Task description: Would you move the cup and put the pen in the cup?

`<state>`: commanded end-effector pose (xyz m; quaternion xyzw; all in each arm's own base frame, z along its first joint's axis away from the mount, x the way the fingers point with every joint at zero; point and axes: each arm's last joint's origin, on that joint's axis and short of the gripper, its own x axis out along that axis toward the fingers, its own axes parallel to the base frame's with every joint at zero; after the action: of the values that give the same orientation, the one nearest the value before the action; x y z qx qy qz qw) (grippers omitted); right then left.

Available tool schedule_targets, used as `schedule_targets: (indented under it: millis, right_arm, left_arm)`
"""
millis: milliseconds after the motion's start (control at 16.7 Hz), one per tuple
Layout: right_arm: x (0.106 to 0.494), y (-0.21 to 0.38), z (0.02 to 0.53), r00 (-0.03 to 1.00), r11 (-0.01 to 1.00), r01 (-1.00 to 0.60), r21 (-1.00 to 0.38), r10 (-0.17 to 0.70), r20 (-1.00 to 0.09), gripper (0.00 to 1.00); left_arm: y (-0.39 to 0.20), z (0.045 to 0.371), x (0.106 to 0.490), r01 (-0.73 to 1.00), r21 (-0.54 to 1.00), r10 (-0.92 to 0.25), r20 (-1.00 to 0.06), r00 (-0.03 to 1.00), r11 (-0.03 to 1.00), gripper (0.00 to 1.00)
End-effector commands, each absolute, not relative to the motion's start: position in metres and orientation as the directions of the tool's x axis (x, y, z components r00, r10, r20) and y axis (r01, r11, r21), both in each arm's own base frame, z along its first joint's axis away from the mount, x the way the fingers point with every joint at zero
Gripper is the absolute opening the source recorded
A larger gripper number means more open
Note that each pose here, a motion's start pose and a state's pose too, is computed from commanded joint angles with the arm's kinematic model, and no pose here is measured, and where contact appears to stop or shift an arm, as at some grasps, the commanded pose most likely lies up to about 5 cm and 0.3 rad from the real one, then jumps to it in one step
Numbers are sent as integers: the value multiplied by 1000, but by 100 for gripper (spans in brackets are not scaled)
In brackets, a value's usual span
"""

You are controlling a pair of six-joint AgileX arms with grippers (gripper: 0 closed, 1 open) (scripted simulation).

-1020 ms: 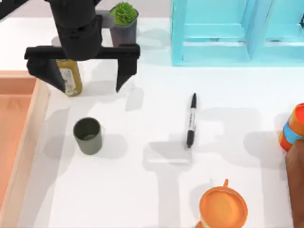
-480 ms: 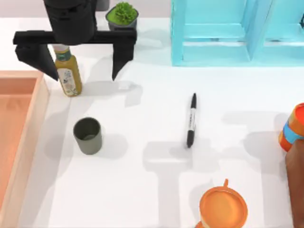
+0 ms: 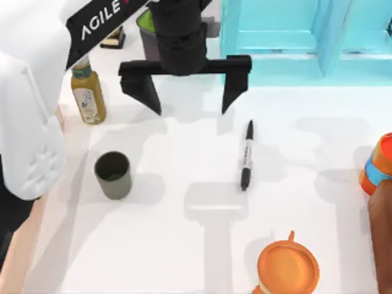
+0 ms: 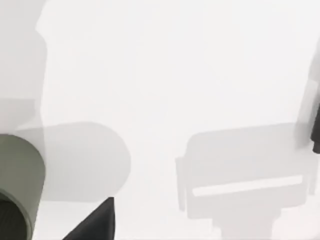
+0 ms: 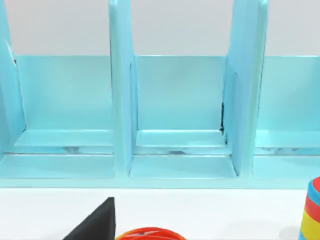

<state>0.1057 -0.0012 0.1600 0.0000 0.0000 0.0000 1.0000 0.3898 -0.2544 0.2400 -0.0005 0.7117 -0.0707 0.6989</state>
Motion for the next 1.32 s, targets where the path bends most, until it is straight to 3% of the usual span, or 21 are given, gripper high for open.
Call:
schedule_targets:
  millis: [180,360,780,1320]
  right_arm:
    - [106,-1,160,1000,1000,0,0,0,0,100]
    - [106,-1,160,1000,1000,0,0,0,0,100]
    - [106,-1,160,1000,1000,0,0,0,0,100]
    - [106,-1,160,1000,1000,0,0,0,0,100]
  left_arm:
    - [-296,199,398,140,-153,-148,-988,-42,978,100]
    - [-318,182,399,166,-188,-184,-982,-41,968,100]
    - [-320,171,400,167,-189,-185,-982,-41,968,100]
    - [-337,86,395,167,-190,-186,-982,-40,967,100]
